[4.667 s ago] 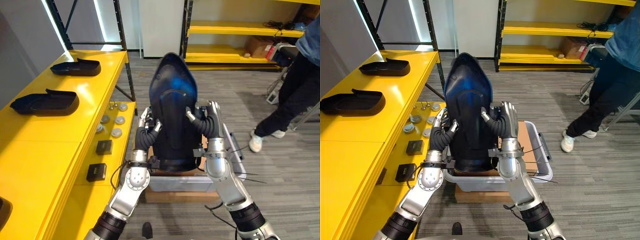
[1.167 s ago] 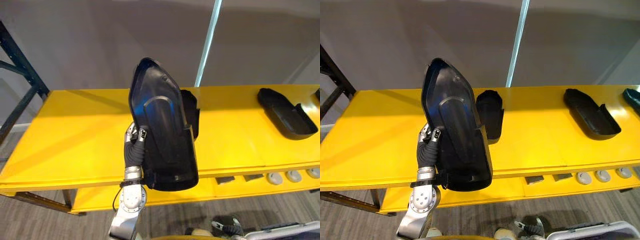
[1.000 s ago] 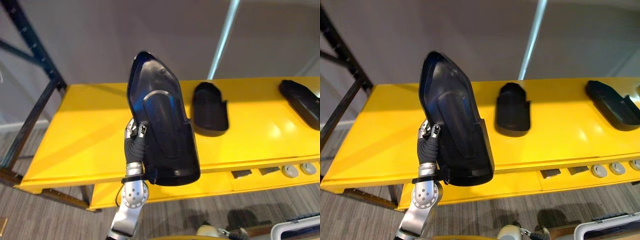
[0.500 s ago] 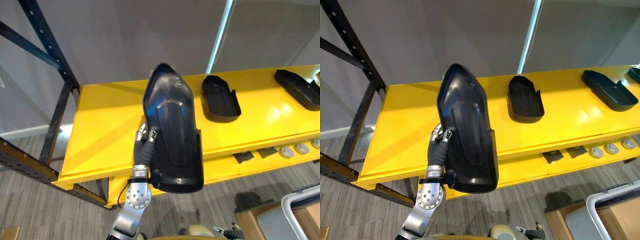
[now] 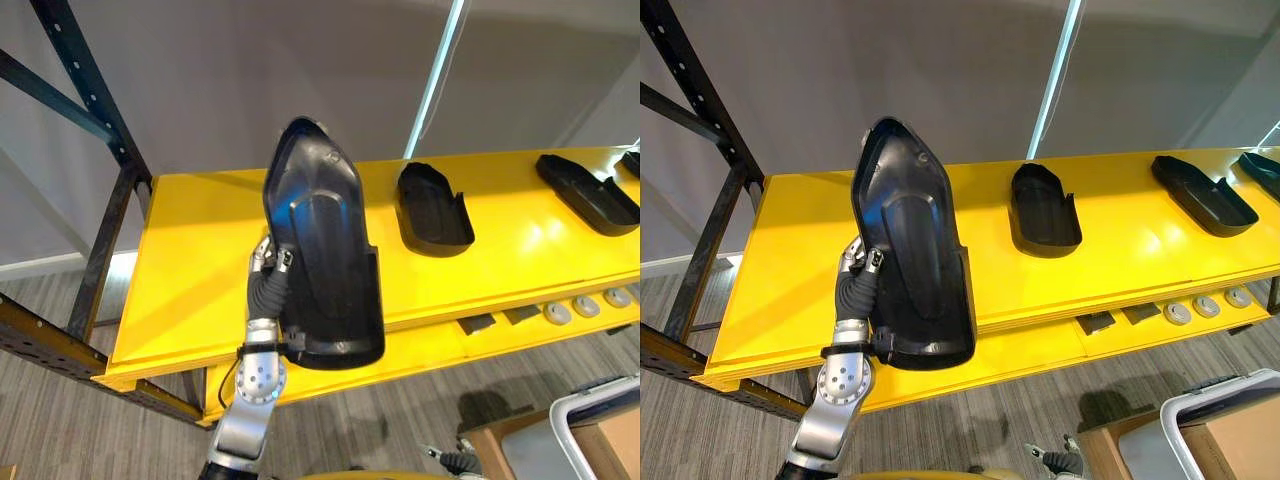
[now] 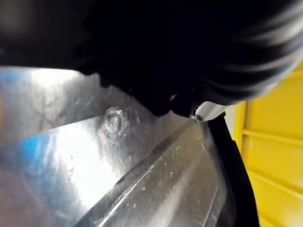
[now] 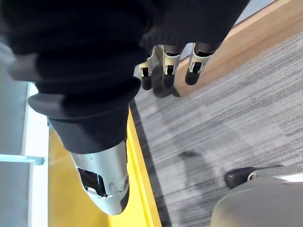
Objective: Walk over and take plastic housings, then place them on the shelf
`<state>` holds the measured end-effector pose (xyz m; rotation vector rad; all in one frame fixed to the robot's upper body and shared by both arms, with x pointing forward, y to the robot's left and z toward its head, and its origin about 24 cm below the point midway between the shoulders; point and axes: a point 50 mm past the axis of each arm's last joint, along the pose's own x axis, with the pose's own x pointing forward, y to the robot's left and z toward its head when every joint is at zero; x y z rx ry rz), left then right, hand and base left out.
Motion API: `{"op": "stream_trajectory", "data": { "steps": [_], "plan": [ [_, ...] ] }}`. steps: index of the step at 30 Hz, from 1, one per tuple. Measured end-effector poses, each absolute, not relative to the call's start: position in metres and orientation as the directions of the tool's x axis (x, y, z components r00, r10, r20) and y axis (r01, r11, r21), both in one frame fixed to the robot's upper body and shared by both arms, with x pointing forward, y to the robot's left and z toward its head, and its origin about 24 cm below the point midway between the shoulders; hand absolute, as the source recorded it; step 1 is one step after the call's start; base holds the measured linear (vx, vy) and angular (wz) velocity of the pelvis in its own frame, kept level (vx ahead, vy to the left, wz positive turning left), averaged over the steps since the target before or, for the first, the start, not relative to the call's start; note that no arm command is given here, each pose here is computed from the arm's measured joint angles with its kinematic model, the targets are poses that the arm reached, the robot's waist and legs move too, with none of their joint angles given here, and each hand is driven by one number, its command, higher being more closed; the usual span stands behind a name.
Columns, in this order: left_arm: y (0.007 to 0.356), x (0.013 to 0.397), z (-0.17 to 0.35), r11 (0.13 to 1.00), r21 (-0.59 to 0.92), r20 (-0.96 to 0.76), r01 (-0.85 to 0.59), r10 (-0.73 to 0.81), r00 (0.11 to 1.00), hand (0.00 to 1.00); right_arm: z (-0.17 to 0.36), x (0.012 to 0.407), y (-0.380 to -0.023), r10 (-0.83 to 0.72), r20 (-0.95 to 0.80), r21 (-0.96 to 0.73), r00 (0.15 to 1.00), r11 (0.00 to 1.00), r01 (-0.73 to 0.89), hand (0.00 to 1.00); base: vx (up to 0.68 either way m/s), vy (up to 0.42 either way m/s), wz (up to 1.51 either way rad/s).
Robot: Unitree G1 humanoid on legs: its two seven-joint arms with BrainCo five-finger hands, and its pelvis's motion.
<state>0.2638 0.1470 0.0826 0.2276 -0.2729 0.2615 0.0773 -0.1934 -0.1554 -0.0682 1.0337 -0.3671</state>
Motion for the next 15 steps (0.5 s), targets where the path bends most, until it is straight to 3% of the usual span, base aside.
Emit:
{"op": "stream_trajectory", "data": {
  "steps": [8, 15],
  "plan": [
    [0.194, 0.308, 0.06, 0.859, 0.352, 0.121, -0.37, 0.351, 0.929, 1.0, -0.157, 0.07, -0.202, -0.322, -0.843, -0.243, 0.431, 0.942, 0.23, 0.0, -0.12, -0.017, -0.01],
    [0.218, 0.34, 0.086, 0.81, 0.407, 0.138, -0.421, 0.402, 0.905, 1.0, -0.157, 0.074, -0.201, -0.303, -0.845, -0.235, 0.442, 0.951, 0.202, 0.0, -0.06, -0.01, -0.03]
  ]
}}
